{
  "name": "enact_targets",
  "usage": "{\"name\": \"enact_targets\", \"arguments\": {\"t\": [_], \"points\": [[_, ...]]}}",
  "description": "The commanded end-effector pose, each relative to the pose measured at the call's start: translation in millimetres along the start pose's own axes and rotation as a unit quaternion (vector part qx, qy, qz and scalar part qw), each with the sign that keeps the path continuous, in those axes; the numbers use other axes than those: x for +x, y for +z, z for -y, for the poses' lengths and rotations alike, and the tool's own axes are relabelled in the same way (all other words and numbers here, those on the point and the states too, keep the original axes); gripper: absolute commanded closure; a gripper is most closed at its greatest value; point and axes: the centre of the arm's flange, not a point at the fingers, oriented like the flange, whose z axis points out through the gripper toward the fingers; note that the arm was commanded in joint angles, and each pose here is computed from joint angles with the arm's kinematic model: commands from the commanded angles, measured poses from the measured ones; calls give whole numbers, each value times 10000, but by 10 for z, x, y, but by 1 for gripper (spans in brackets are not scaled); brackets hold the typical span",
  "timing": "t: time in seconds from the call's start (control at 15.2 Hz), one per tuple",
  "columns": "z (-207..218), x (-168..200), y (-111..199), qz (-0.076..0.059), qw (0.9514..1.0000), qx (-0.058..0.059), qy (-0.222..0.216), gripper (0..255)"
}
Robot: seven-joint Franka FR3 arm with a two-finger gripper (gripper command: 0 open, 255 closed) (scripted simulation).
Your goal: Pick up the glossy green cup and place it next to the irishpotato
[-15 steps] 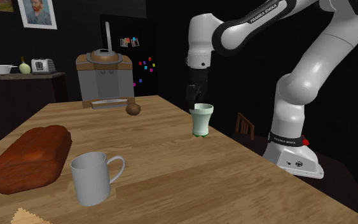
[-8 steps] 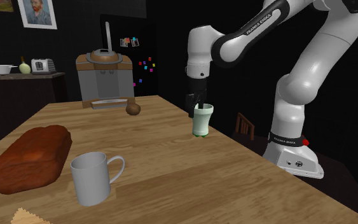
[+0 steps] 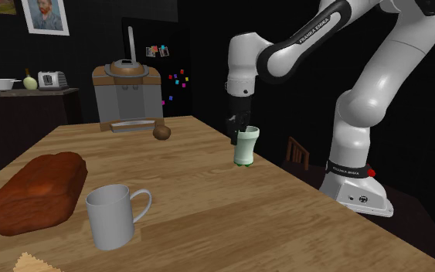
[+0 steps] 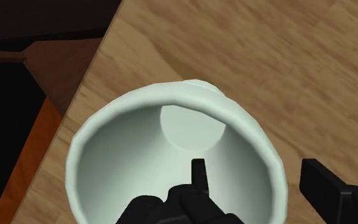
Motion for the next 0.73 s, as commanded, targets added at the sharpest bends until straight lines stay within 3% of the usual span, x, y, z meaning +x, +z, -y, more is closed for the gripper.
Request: {"name": "enact_targets", "arguments": {"t": [0.0, 0.66], "points": [[0, 0, 0, 0, 10000, 0, 0, 255], [-11, 8, -104, 0, 10000, 0, 0, 255]]}}
